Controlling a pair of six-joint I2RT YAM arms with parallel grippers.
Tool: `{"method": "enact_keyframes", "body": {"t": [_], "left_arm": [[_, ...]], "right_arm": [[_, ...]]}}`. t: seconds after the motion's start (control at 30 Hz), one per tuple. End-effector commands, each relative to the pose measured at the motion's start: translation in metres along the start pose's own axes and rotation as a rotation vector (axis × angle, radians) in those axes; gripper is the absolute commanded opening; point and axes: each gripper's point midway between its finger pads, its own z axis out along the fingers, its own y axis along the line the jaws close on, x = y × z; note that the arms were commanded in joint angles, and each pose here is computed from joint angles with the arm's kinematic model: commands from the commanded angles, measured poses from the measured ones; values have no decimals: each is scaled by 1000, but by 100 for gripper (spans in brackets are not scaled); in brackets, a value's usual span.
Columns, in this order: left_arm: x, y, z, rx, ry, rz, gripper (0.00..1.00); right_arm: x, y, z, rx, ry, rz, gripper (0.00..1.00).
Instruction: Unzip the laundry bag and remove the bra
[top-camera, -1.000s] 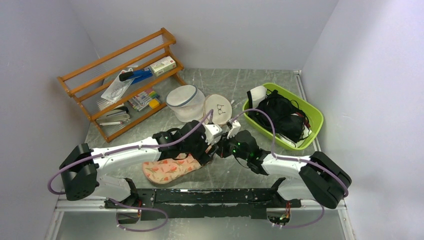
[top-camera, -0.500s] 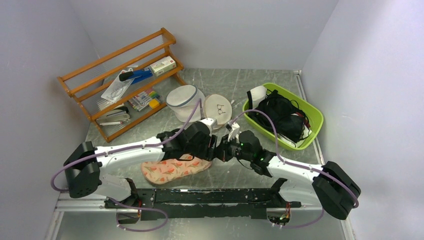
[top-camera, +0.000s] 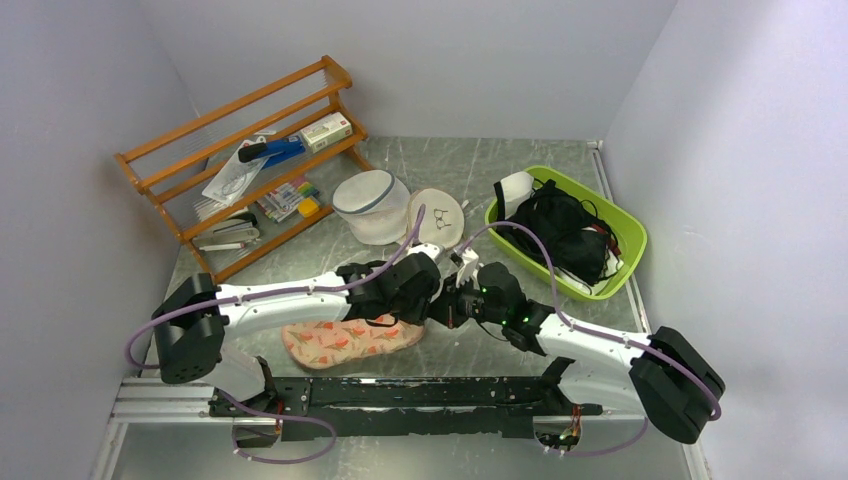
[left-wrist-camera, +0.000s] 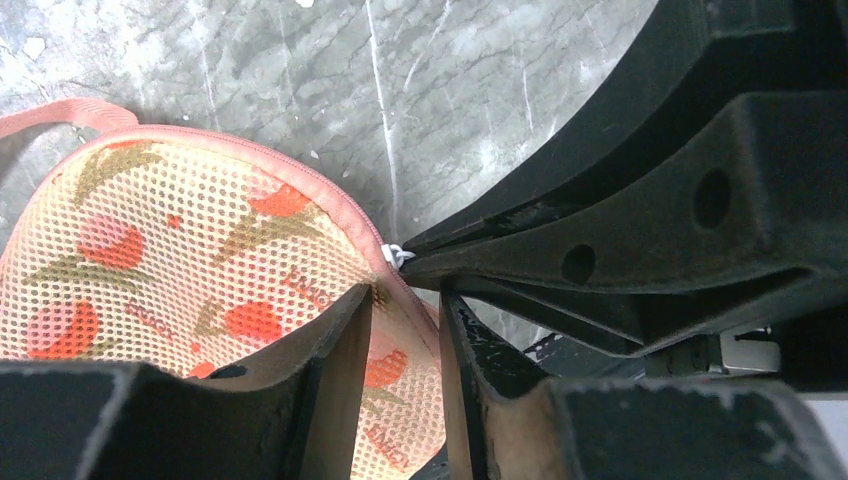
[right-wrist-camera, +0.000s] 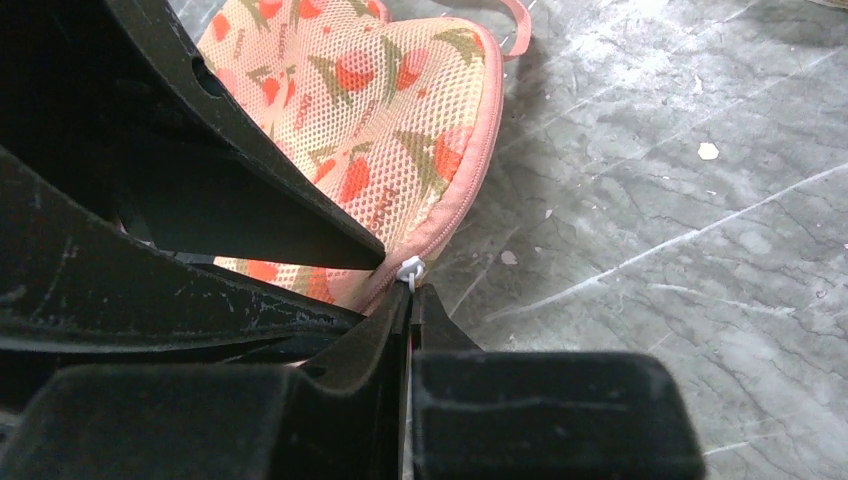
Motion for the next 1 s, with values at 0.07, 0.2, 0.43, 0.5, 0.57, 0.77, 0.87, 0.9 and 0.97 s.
{"method": "enact_keyframes", "body": {"t": [0.07, 0.2, 0.43, 0.5, 0.57, 0.77, 0.87, 0.9, 0.97], "left_arm": [[12, 2, 4, -30, 35, 0, 42], [11, 4, 6, -41, 31, 6, 25], [5, -8, -8, 11, -10, 65, 7], [4, -13, -13, 40, -19, 77, 7], [5, -18, -16, 66, -26, 81, 7], [18, -20, -16, 69, -4, 74, 7], [28, -20, -9, 65, 21, 62, 7], [30, -20, -7, 63, 27, 58, 7], [35, -17, -3, 50, 33, 43, 7]], "right_arm": [[-3, 2, -1, -14, -19, -28, 0], [-4, 1, -1, -6, -22, -35, 0], [-1, -10, 1, 39, -37, -28, 0], [-2, -17, 3, 68, -55, -18, 0], [-6, -22, 7, 94, -66, -16, 0], [-23, -44, 18, 198, -108, -22, 0], [-29, -44, 24, 196, -95, -37, 0], [-30, -44, 24, 197, -92, -38, 0], [-30, -44, 21, 203, -94, -32, 0]]}}
